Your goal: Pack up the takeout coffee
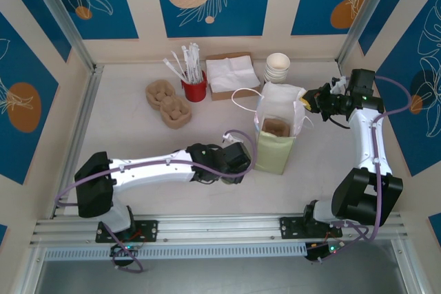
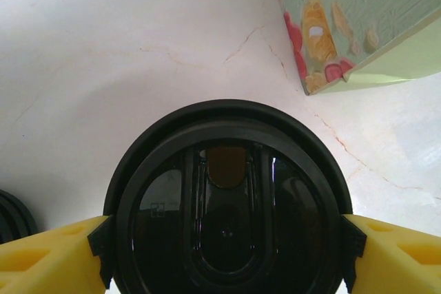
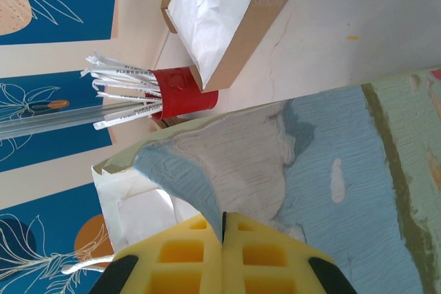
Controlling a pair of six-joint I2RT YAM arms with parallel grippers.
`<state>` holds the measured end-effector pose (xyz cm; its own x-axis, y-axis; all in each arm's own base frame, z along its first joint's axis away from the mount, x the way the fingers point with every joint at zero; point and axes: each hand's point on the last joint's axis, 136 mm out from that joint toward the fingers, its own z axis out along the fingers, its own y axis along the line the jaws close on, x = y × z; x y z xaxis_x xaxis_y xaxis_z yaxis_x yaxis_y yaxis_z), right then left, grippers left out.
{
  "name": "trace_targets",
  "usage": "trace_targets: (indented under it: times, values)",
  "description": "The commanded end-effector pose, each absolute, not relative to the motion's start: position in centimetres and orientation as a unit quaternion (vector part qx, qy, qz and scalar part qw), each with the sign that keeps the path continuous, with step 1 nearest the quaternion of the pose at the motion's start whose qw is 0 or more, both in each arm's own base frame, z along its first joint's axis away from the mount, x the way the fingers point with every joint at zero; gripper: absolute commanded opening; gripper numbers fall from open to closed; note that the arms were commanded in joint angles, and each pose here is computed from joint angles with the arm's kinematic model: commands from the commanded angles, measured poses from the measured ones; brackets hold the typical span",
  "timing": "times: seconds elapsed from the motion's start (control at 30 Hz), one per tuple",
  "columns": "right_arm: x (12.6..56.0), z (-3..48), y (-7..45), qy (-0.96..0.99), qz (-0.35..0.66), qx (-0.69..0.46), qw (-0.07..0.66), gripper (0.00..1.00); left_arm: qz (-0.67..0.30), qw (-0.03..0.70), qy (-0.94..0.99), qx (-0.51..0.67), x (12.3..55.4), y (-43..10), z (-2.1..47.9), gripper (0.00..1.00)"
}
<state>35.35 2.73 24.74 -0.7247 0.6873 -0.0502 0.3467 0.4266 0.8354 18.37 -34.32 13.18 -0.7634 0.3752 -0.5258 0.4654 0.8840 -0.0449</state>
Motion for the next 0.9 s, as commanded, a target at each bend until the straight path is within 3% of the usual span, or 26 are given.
trace_targets:
  times: [0.0,0.53,0.87]
  values:
    - [34.5,24.9,3.1,0.822,0.439,0.308,0.194,0.0,-0.073,0.25,0.937,0.234,17.6,-34.4,12.9,0.82]
    - [34.5,24.8,3.0,0.818,0.445,0.308,0.192,0.0,-0.061,0.219,0.948,0.222,16.9,-34.8,12.5,0.73]
    - [34.3,25.0,2.9,0.818,0.448,0.306,0.191,0.0,-0.044,0.171,0.959,0.219,15.7,-34.5,10.3,0.75]
